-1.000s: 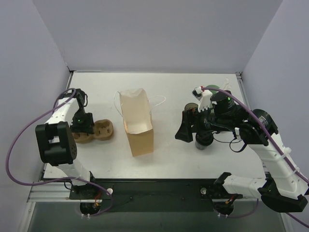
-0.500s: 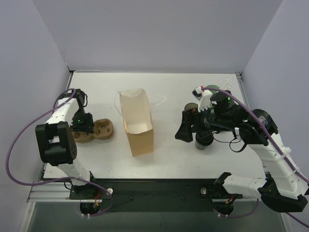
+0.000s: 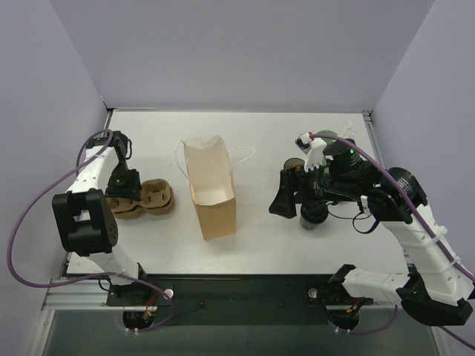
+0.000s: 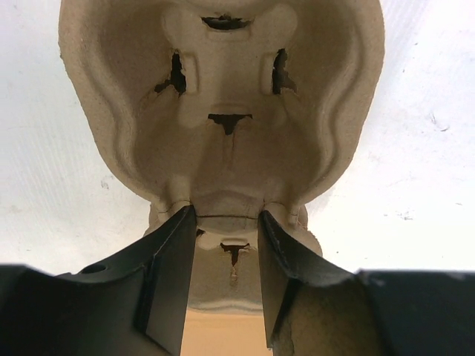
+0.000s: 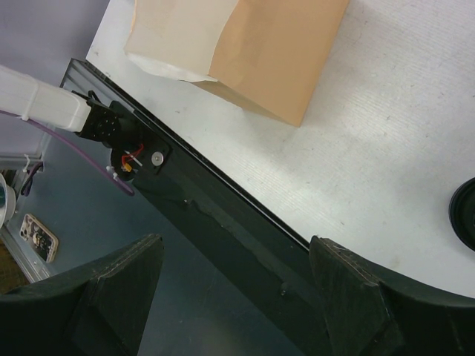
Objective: Pack the takeout coffee
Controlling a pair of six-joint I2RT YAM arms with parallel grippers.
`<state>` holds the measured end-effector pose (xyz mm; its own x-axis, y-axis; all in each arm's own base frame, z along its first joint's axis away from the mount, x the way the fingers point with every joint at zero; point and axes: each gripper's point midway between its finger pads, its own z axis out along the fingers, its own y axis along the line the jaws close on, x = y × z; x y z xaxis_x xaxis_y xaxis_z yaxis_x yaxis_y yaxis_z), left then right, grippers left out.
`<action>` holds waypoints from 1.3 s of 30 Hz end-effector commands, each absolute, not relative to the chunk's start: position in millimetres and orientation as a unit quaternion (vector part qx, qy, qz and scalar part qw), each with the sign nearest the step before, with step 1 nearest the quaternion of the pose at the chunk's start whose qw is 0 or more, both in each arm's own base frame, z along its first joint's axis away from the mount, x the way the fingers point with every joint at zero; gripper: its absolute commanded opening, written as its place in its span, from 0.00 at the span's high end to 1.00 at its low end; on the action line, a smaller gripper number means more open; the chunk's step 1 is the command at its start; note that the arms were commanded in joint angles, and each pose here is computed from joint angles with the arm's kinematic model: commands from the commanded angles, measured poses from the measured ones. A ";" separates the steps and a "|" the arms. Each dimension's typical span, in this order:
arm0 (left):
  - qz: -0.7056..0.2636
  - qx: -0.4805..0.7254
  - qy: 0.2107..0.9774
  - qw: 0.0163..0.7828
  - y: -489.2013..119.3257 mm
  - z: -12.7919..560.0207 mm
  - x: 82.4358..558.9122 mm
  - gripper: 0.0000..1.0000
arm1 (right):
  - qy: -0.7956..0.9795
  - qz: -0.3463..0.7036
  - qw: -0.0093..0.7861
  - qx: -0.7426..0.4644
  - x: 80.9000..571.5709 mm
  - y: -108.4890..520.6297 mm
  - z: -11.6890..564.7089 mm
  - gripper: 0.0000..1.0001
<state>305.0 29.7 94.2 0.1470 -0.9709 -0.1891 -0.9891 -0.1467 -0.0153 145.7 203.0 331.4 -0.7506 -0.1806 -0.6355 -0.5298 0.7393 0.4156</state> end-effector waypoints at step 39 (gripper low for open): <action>-0.224 -0.269 0.836 0.422 -128.5 436.3 346.0 0.74 | 0.892 0.294 0.284 -0.192 128.0 183.9 338.5 0.18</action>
